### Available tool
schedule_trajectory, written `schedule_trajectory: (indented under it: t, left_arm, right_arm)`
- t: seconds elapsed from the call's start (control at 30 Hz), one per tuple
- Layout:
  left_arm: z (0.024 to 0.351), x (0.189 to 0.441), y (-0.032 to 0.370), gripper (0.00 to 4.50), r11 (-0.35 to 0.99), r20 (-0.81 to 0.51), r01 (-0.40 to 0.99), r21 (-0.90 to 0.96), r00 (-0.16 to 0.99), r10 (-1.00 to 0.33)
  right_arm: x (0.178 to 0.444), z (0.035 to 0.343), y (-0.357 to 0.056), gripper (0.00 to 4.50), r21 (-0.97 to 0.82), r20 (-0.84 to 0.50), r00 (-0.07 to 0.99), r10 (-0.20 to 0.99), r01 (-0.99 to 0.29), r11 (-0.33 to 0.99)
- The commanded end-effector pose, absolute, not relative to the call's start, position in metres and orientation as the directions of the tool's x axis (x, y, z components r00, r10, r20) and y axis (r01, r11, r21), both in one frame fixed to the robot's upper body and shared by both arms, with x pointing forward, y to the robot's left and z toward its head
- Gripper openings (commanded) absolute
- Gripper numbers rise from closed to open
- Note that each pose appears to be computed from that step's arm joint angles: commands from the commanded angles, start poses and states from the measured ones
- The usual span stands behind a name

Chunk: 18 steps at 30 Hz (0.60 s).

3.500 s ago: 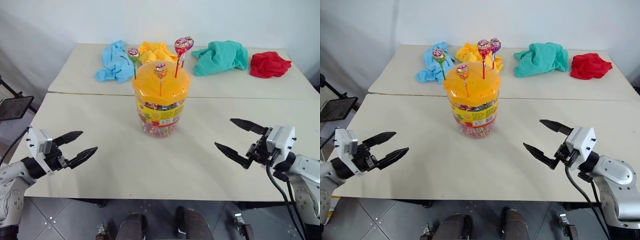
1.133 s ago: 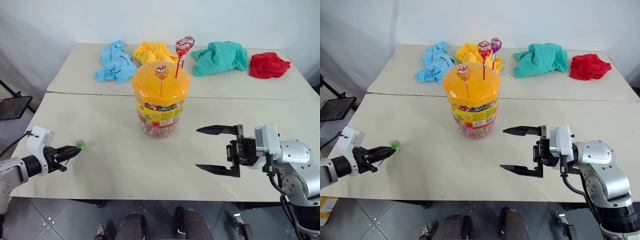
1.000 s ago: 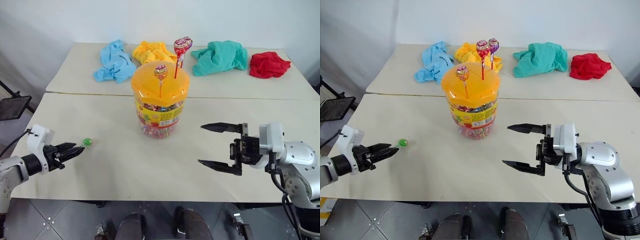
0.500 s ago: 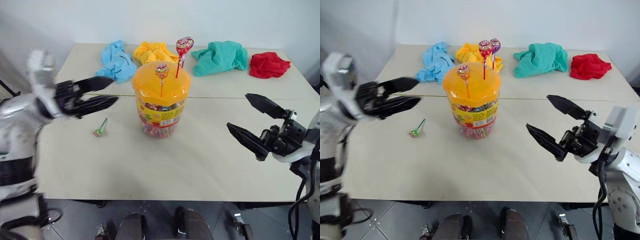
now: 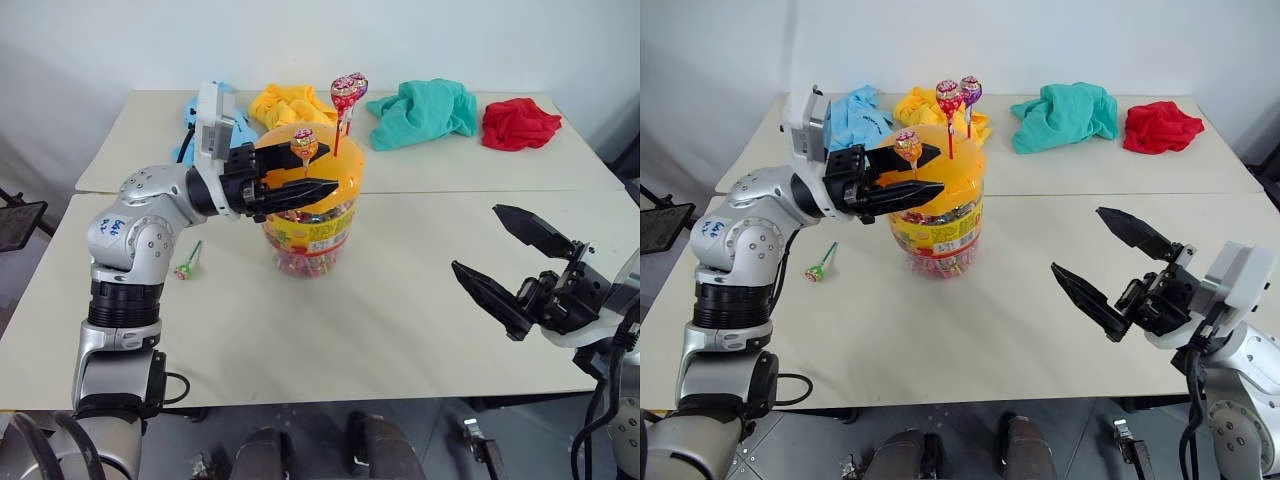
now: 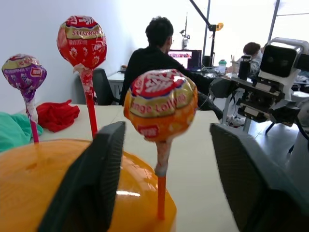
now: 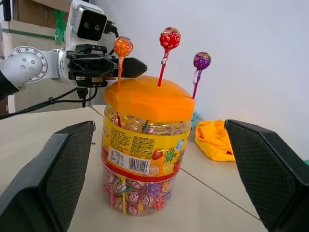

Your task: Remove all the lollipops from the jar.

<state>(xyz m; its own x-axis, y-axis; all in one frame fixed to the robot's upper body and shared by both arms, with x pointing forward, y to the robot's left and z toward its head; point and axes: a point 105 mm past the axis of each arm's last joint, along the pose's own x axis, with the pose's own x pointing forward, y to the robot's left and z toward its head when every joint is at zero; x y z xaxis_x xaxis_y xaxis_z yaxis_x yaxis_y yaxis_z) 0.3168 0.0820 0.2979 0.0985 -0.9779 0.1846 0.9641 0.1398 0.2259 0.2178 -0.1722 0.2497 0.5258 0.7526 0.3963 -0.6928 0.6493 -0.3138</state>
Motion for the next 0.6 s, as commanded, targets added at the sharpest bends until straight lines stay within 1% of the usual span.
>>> schedule_trajectory:
  t: [0.03,0.1,0.2,0.23,0.37,0.4,0.43,0.47,0.5,0.53,0.57,0.6]
  left_arm:
    - [0.307,0.317,0.083,1.76,0.148,0.196,0.955,0.257,0.098,-0.976]
    - [0.307,0.318,0.084,1.18,0.155,0.204,0.956,0.251,0.104,-0.973]
    - [0.323,0.32,0.085,0.27,0.171,0.302,0.962,0.212,0.102,-0.948]
    - [0.332,0.32,0.087,0.01,0.173,0.354,0.969,0.177,0.101,-0.93]
    - [0.359,0.317,0.1,0.01,0.143,0.515,0.988,0.059,0.093,-0.852]
    - [0.362,0.319,0.109,0.01,0.16,0.536,0.987,0.032,0.118,-0.836]
    - [0.362,0.324,0.122,0.01,0.208,0.541,0.978,-0.006,0.178,-0.822]
    - [0.361,0.328,0.131,0.01,0.245,0.539,0.969,-0.031,0.222,-0.812]
    - [0.351,0.333,0.149,0.01,0.336,0.49,0.941,-0.045,0.314,-0.813]
    - [0.345,0.335,0.16,0.01,0.394,0.452,0.918,-0.049,0.372,-0.811]
    - [0.341,0.335,0.166,0.01,0.426,0.425,0.903,-0.047,0.404,-0.81]
    - [0.33,0.335,0.176,0.01,0.465,0.363,0.884,-0.049,0.45,-0.816]
  right_arm:
    - [0.209,0.258,-0.166,4.5,-0.352,0.42,0.495,0.761,-0.684,0.639]
    - [0.209,0.258,-0.166,4.5,-0.353,0.42,0.493,0.762,-0.685,0.637]
    - [0.21,0.259,-0.162,4.5,-0.355,0.42,0.471,0.776,-0.701,0.618]
    - [0.211,0.259,-0.16,4.5,-0.357,0.418,0.456,0.785,-0.713,0.604]
    - [0.215,0.264,-0.15,4.5,-0.359,0.424,0.382,0.821,-0.762,0.54]
    - [0.216,0.266,-0.145,4.5,-0.365,0.42,0.353,0.836,-0.778,0.511]
    - [0.217,0.266,-0.139,4.5,-0.38,0.401,0.309,0.862,-0.8,0.464]
    - [0.217,0.266,-0.135,4.5,-0.391,0.386,0.281,0.879,-0.813,0.432]
    - [0.218,0.262,-0.127,4.5,-0.423,0.326,0.227,0.918,-0.833,0.356]
    - [0.219,0.258,-0.123,4.5,-0.442,0.281,0.19,0.941,-0.844,0.303]
    - [0.219,0.256,-0.12,4.5,-0.453,0.252,0.168,0.953,-0.85,0.27]
    - [0.221,0.255,-0.117,4.5,-0.454,0.235,0.144,0.961,-0.858,0.24]
